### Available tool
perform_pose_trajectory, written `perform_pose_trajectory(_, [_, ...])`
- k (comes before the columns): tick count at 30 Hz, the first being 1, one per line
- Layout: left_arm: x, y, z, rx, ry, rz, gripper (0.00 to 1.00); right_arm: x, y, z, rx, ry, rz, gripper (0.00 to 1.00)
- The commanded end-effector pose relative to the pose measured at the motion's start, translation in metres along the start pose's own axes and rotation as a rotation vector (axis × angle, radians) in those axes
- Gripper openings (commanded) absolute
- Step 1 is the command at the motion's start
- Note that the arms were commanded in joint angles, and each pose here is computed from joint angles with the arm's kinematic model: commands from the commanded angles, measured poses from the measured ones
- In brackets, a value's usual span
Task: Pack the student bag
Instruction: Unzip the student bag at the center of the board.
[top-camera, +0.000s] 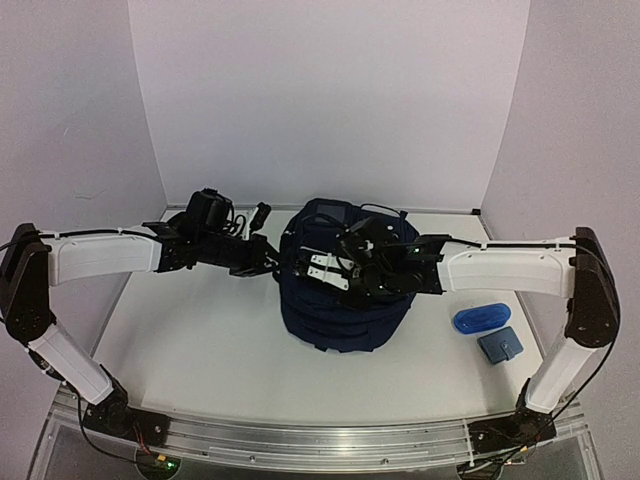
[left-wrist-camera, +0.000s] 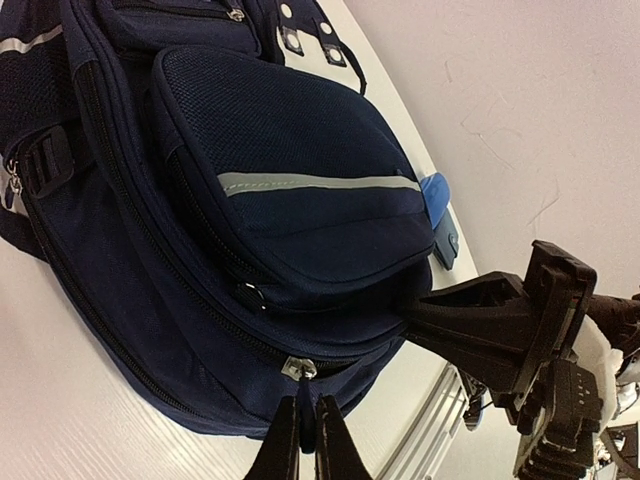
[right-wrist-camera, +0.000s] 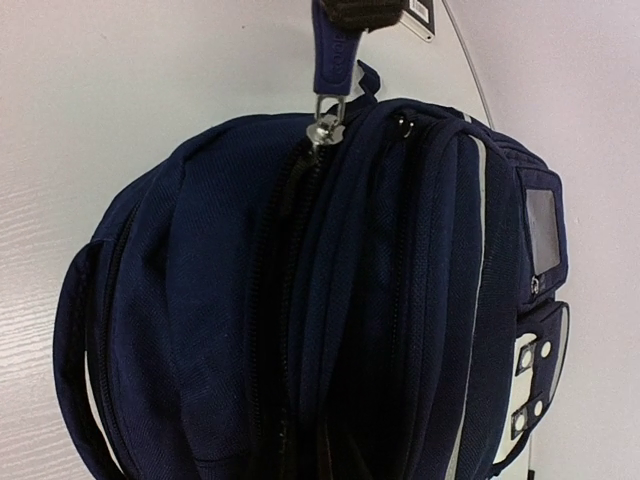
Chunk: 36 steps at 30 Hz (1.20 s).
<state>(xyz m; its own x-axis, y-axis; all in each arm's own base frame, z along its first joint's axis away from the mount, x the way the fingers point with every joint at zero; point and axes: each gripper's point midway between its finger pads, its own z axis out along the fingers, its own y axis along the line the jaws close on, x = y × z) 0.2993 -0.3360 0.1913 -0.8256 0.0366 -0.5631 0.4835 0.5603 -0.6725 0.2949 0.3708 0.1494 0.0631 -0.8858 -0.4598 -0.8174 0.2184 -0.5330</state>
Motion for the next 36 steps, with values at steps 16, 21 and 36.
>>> perform_pose_trajectory(16, [-0.088, 0.095, 0.023, -0.3, -0.246, 0.039, 0.0, 0.002, -0.01, -0.063, 0.012, -0.082, -0.006, 0.0])
perform_pose_trajectory(21, [-0.115, 0.131, 0.041, -0.344, -0.287, 0.003, 0.0, -0.003, -0.008, -0.07, -0.021, -0.105, 0.005, 0.0])
perform_pose_trajectory(36, [-0.123, 0.223, -0.016, -0.704, -0.212, -0.135, 0.89, -0.018, 0.002, -0.042, -0.105, -0.088, 0.148, 0.0])
